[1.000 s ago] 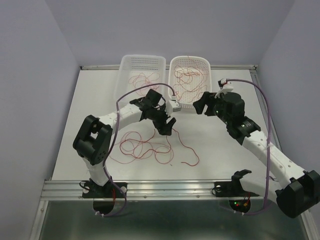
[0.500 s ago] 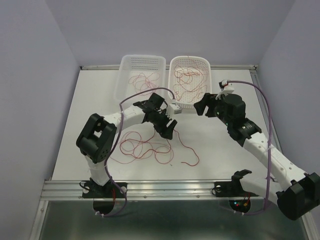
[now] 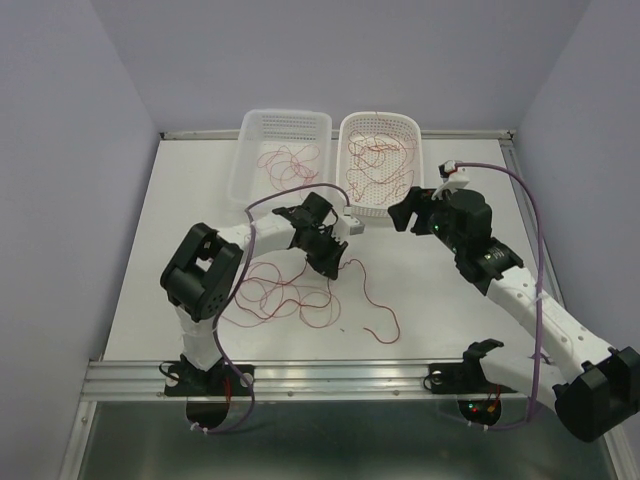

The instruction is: Untangle the cables

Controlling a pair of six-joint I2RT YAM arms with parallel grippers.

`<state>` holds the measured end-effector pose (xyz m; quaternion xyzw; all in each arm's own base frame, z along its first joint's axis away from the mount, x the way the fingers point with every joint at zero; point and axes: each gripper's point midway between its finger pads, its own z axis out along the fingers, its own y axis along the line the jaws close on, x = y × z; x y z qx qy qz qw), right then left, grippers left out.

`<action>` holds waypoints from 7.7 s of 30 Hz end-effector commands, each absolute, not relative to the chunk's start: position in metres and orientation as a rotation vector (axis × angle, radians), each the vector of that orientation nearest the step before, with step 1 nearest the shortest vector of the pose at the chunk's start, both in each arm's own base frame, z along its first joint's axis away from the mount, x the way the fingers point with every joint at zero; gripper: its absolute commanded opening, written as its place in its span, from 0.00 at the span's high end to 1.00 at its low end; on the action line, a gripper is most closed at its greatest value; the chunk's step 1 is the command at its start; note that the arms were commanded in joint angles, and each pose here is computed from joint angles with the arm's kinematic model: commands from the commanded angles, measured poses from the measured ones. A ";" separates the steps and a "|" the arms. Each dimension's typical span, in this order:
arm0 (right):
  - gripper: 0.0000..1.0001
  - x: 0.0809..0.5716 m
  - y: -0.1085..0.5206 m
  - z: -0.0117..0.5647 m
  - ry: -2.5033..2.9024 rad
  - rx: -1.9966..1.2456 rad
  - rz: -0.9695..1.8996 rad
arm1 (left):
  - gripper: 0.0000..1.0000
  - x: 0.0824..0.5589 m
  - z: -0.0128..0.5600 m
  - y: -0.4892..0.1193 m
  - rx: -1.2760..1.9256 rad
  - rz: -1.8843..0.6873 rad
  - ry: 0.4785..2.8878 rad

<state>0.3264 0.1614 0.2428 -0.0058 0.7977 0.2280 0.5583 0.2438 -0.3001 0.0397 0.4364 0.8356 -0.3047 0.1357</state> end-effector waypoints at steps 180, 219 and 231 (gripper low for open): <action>0.42 0.541 0.147 0.221 1.876 0.178 0.288 | 0.44 0.554 0.271 -0.392 0.853 -0.387 1.399; 0.15 0.574 -0.009 0.170 1.611 0.875 0.752 | 0.29 0.397 0.380 -0.266 0.807 -0.356 1.173; 0.15 0.597 -0.001 0.148 1.596 0.917 0.871 | 0.26 0.371 0.380 -0.230 0.740 -0.284 1.178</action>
